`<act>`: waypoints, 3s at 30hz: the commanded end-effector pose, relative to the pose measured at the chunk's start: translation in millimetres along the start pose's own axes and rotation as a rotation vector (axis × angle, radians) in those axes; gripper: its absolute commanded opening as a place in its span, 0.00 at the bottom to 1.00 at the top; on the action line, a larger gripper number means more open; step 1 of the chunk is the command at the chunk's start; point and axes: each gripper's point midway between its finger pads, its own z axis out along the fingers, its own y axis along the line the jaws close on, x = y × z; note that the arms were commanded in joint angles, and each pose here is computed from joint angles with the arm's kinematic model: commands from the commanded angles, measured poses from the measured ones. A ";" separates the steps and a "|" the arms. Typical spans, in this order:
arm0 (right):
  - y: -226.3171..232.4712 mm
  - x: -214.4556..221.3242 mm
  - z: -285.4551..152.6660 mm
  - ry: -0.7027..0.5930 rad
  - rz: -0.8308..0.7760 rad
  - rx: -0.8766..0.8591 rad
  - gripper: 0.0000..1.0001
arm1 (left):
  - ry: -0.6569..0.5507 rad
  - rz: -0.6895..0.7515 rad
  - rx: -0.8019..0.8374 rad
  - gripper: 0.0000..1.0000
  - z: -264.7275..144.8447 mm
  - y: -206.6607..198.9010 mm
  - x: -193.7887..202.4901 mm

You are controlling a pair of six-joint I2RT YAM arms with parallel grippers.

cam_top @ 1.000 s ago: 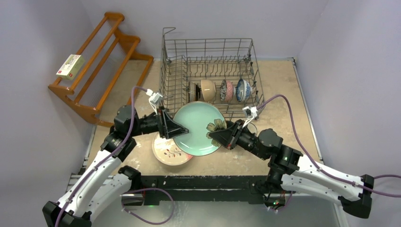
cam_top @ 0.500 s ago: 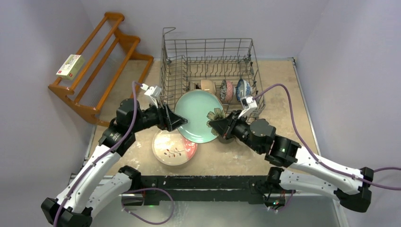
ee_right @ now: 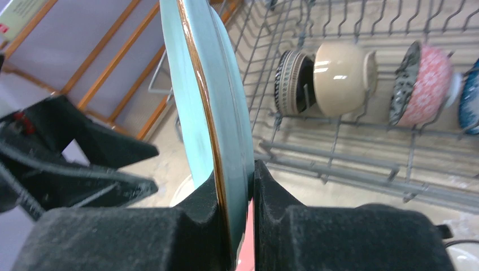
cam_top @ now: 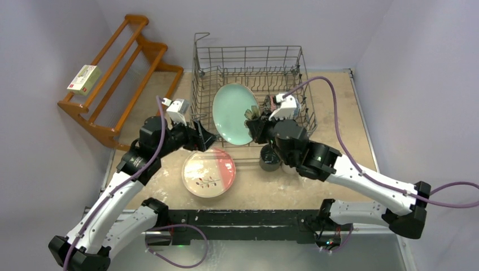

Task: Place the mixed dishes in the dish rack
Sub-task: Pick up the plate at the center of the board, then insert the plate into the dish rack.

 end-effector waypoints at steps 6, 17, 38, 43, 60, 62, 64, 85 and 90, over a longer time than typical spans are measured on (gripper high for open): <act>-11.3 -132.2 21.7 -0.348 0.020 0.090 0.00 | -0.050 0.125 -0.054 0.81 -2.2 11.8 -11.0; -75.2 -177.5 46.9 -0.485 -0.154 0.405 0.00 | 0.039 0.149 -0.020 0.81 2.8 16.9 17.0; -204.0 -244.6 109.8 -0.549 -0.379 0.698 0.00 | 0.020 0.160 -0.051 0.81 -6.7 22.3 19.2; -236.4 -242.3 128.6 -0.536 -0.406 0.726 0.00 | 0.016 0.163 -0.051 0.81 -7.5 22.2 18.9; -270.6 -241.4 176.0 -0.489 -0.452 0.662 0.00 | 0.043 0.160 -0.068 0.81 -1.8 27.6 22.9; -270.3 -242.9 176.0 -0.490 -0.456 0.662 0.00 | 0.045 0.159 -0.070 0.81 -1.4 28.0 23.2; -269.1 -245.0 173.6 -0.500 -0.455 0.662 0.00 | 0.046 0.159 -0.070 0.81 -1.2 28.2 23.4; -296.2 -197.7 202.2 -0.411 -0.443 0.678 0.00 | 0.035 0.163 -0.074 0.81 -3.3 28.1 21.4; -301.4 -184.2 209.0 -0.388 -0.419 0.674 0.00 | 0.039 0.162 -0.075 0.81 -2.5 28.6 22.2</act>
